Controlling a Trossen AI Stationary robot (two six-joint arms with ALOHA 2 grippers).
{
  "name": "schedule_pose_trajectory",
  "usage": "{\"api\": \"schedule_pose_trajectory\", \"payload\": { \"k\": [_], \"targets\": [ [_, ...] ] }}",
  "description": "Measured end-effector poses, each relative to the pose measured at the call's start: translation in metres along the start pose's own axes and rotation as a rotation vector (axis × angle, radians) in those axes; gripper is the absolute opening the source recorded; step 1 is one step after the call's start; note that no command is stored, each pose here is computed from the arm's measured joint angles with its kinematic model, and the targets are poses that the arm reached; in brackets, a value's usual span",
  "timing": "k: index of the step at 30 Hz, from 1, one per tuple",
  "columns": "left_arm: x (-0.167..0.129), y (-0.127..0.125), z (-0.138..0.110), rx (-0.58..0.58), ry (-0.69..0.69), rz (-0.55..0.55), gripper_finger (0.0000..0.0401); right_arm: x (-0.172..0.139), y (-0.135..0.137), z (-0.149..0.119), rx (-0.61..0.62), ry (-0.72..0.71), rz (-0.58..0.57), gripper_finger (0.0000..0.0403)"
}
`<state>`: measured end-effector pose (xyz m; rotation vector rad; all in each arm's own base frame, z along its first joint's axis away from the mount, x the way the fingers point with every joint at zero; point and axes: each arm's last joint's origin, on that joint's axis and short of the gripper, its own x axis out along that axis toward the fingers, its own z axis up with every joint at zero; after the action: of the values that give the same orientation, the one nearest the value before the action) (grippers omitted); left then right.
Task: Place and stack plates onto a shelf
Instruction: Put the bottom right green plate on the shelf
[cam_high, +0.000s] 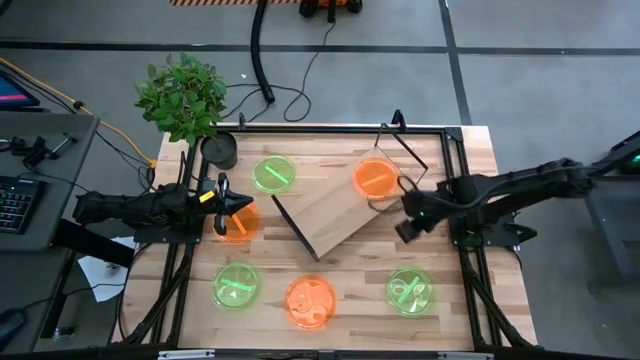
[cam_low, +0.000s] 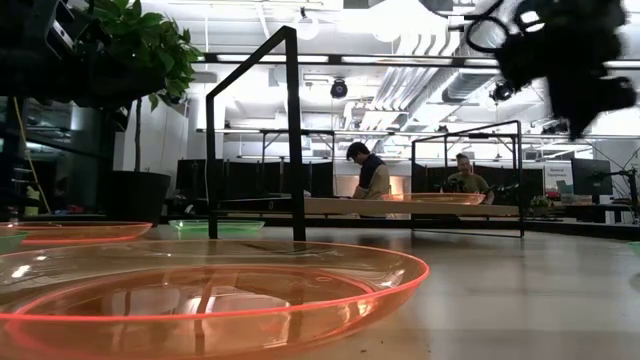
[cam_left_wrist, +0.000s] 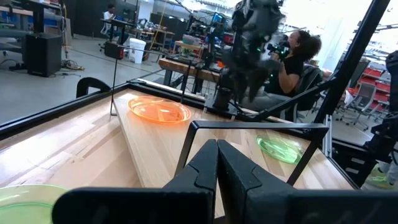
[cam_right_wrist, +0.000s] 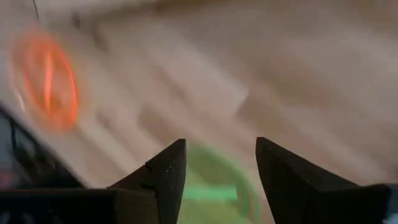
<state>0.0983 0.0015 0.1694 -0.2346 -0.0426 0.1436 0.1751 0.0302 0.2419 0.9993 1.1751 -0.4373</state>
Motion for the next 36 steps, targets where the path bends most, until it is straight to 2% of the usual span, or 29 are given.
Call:
{"api": "schedule_pose_trajectory", "payload": {
  "k": [6,10,16,20,24,27,32,36],
  "targets": [
    [0.000,0.000,0.000,0.000,0.000,0.000,0.0001,0.036,-0.014,-0.046,-0.072,0.244,0.010,0.0174],
    [0.000,0.000,0.000,0.000,0.000,0.000,0.0001,0.059,-0.027,-0.068,-0.054,0.314,0.005,0.0174],
    [0.000,0.000,0.000,0.000,0.000,0.000,0.0001,0.074,-0.040,-0.084,-0.024,0.298,-0.033,0.0174],
    [0.000,0.000,0.000,0.000,0.000,0.000,0.0001,0.078,-0.041,-0.090,-0.041,0.251,-0.014,0.0174],
    [0.000,0.000,0.000,0.000,0.000,0.000,0.0001,0.084,-0.044,-0.093,-0.019,0.215,-0.055,0.0174],
    [0.000,0.000,0.000,0.000,0.000,0.000,0.0001,0.089,-0.041,-0.093,-0.009,0.208,-0.055,0.0174],
    [0.000,0.000,0.000,0.000,0.000,0.000,0.0001,0.099,-0.030,-0.094,-0.027,0.211,0.020,0.0174],
    [0.000,0.000,0.000,0.000,0.000,0.000,0.0001,0.108,-0.028,-0.095,-0.015,0.211,-0.009,0.0174]
  ]
}}
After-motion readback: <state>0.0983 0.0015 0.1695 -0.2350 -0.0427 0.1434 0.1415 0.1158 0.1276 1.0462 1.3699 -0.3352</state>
